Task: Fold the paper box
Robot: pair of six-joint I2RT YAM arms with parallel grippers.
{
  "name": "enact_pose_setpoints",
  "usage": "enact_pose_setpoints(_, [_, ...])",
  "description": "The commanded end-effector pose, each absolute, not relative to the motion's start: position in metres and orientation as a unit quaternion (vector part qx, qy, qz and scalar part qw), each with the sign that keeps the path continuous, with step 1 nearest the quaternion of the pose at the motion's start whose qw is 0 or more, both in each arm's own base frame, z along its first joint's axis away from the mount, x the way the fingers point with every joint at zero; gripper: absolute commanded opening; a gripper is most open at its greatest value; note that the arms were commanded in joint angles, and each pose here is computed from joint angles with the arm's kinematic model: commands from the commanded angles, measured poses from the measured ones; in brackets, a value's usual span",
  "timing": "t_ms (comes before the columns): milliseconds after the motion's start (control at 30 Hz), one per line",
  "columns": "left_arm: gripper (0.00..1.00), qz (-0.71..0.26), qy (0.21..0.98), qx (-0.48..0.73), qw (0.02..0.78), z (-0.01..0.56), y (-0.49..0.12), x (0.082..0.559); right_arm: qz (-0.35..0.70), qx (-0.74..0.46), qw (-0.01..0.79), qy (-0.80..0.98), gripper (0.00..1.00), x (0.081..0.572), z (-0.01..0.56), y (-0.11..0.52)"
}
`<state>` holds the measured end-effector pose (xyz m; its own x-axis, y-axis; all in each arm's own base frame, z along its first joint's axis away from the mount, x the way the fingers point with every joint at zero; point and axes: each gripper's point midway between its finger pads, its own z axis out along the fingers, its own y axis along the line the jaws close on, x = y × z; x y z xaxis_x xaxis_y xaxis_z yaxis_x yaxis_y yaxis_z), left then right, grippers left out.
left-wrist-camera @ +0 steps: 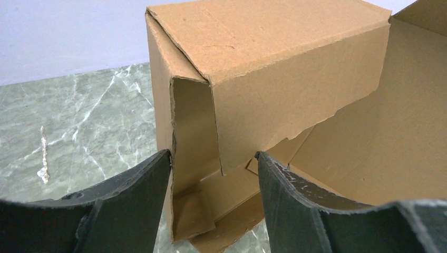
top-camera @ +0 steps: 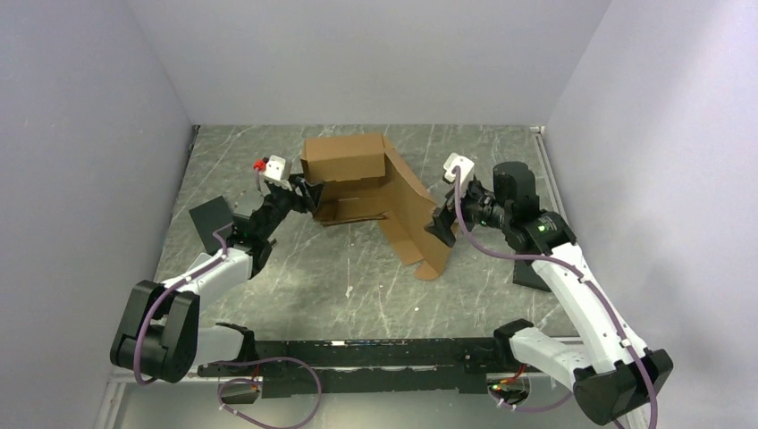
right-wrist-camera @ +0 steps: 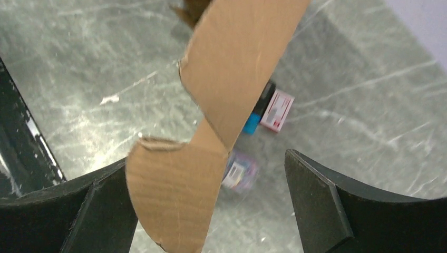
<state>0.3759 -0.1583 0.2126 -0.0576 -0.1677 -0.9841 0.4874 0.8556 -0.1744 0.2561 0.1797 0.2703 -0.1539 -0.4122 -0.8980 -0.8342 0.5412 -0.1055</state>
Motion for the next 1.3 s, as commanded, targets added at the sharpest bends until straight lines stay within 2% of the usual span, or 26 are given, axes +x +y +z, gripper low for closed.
enact_pose_setpoints(0, [0.66, -0.259, 0.667, 0.121, 0.688, 0.235, -0.164, 0.381, 0.248, -0.422, 0.493, 0.720, 0.99, 0.239, 0.259, 0.180])
enact_pose_setpoints(133, [0.65, -0.259, 0.667, 0.121, 0.688, 0.234, -0.164, 0.381, 0.249, -0.392, 0.508, 0.725, 0.98, 0.246, 0.258, 0.175])
enact_pose_setpoints(200, [0.64, -0.260, 0.667, 0.120, 0.688, 0.235, -0.164, 0.381, 0.240, -0.375, 0.513, 0.734, 0.90, 0.254, 0.250, 0.171])
enact_pose_setpoints(367, [0.62, -0.265, 0.664, 0.120, 0.689, 0.238, -0.165, 0.381, 0.255, -0.372, 0.499, 0.740, 0.55, 0.249, 0.220, 0.172])
enact_pose_setpoints(500, [0.61, -0.269, 0.661, 0.123, 0.690, 0.240, -0.167, 0.380, 0.269, -0.382, 0.498, 0.731, 0.25, 0.245, 0.218, 0.176])
enact_pose_setpoints(600, [0.61, -0.275, 0.658, 0.125, 0.690, 0.243, -0.169, 0.380, 0.281, -0.387, 0.502, 0.721, 0.10, 0.245, 0.231, 0.183])
enact_pose_setpoints(833, [0.60, -0.277, 0.657, 0.124, 0.690, 0.246, -0.170, 0.384, 0.260, -0.398, 0.499, 0.725, 0.03, 0.251, 0.243, 0.199])
enact_pose_setpoints(1267, [0.65, -0.272, 0.660, 0.117, 0.690, 0.243, -0.162, 0.380, 0.215, -0.427, 0.492, 0.728, 0.00, 0.250, 0.212, 0.205])
